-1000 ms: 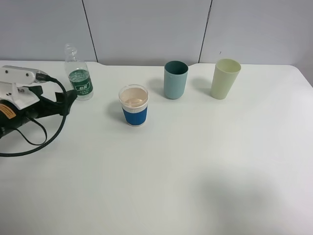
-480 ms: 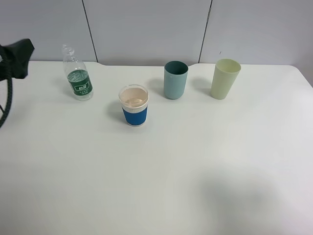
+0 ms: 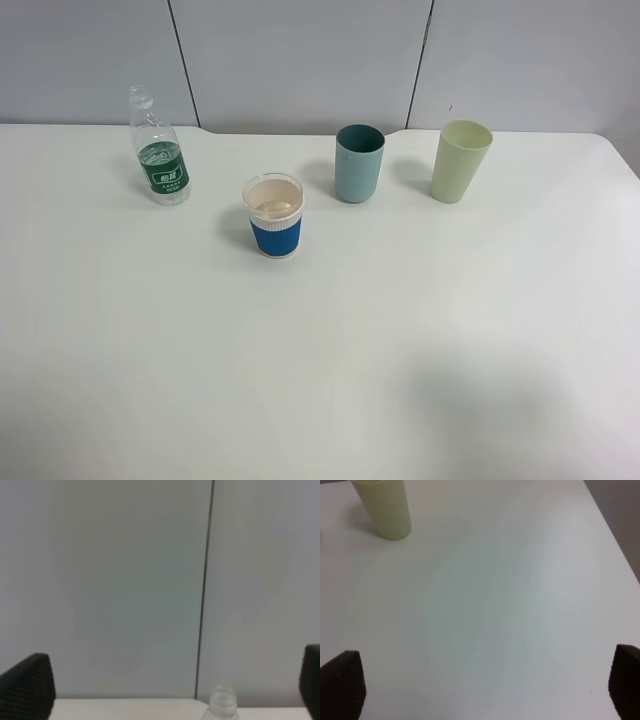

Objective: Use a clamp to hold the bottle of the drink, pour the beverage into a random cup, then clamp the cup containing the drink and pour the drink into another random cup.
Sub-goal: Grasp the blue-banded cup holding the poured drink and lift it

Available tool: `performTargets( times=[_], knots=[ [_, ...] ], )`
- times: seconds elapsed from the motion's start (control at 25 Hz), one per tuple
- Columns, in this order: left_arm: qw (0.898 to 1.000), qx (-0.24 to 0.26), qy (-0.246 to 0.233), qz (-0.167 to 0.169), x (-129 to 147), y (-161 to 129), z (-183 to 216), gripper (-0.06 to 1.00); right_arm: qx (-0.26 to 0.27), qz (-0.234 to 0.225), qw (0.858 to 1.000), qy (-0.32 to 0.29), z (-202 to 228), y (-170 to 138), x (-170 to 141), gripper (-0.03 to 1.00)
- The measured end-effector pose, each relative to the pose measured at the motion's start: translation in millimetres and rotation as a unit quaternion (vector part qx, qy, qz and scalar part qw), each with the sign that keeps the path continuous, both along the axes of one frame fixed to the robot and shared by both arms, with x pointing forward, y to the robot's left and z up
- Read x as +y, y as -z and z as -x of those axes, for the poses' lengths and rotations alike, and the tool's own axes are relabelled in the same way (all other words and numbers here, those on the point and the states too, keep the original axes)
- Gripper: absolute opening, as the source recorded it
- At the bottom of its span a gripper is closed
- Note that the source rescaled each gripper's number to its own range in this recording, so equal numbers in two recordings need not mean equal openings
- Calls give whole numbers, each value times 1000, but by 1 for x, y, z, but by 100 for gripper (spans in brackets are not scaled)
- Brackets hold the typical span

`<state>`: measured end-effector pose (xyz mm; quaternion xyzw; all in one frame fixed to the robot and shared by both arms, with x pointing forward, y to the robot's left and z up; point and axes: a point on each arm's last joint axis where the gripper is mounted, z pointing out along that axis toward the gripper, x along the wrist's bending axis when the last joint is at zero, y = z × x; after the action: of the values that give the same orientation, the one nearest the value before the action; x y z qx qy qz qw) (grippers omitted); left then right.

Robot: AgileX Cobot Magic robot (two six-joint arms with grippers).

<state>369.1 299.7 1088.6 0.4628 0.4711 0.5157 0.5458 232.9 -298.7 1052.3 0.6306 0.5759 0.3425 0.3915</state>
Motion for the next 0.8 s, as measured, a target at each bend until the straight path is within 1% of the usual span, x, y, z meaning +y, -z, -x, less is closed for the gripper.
performTargets(
  times=[0.16,0.2,0.32,0.52,0.72,0.8],
  knots=[
    [1000,24,-10,-9,2,-22,22,99,0,0,1000,0,0,0,0,93],
    [999,31,-14,-11,2,-31,34,99,0,0,1000,0,0,0,0,93],
    [999,43,-20,-20,3,-41,53,99,0,0,1000,0,0,0,0,93],
    [995,94,-29,-33,5,-40,82,99,0,0,1000,0,0,0,0,93],
    [988,148,-35,-31,6,-25,109,99,0,0,1000,0,0,0,0,93],
    [986,160,-37,-30,7,-20,119,99,0,0,1000,0,0,0,0,93]
  ],
)
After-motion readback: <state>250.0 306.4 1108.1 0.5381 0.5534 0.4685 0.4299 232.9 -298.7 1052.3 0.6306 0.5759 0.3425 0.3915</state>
